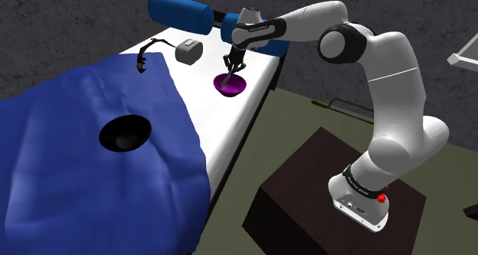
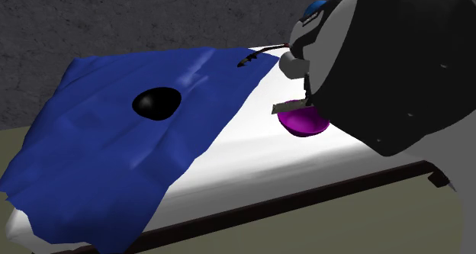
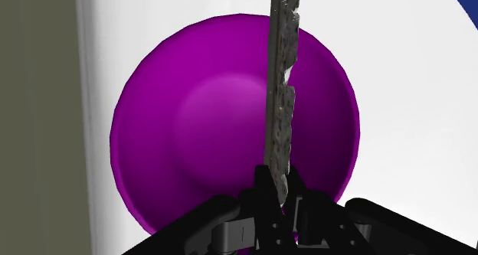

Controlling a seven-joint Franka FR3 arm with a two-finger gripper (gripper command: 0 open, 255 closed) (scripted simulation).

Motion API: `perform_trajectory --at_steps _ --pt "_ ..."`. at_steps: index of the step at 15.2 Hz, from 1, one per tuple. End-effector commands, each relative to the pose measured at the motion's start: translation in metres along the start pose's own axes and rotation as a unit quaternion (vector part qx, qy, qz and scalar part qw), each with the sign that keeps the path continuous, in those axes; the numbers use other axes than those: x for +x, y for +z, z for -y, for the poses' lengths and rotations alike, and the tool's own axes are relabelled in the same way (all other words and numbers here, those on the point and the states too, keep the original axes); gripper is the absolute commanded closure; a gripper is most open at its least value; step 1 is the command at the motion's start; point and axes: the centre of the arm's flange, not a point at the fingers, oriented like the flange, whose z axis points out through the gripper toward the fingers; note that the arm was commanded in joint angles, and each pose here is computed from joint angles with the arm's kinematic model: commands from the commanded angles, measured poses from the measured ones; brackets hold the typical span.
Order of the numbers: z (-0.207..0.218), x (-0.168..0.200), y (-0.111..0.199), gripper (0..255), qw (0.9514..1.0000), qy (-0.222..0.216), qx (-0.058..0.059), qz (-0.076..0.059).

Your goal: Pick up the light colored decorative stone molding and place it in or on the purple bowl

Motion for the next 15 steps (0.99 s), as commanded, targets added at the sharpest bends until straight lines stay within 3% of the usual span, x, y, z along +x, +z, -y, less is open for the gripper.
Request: perform_trajectory --at_steps 1,4,11,12,15 --pt "-0.003 0.000 0.010 255 1.0000 0.000 0.000 0.000" --pt "-0.006 0.001 0.025 255 1.0000 0.000 0.000 0.000" --pt "-0.006 0.001 0.025 255 1.0000 0.000 0.000 0.000" --pt "-0.006 0.001 0.025 0 1.0000 0.000 0.000 0.000" --pt "-0.006 0.001 0.025 0 1.0000 0.000 0.000 0.000"
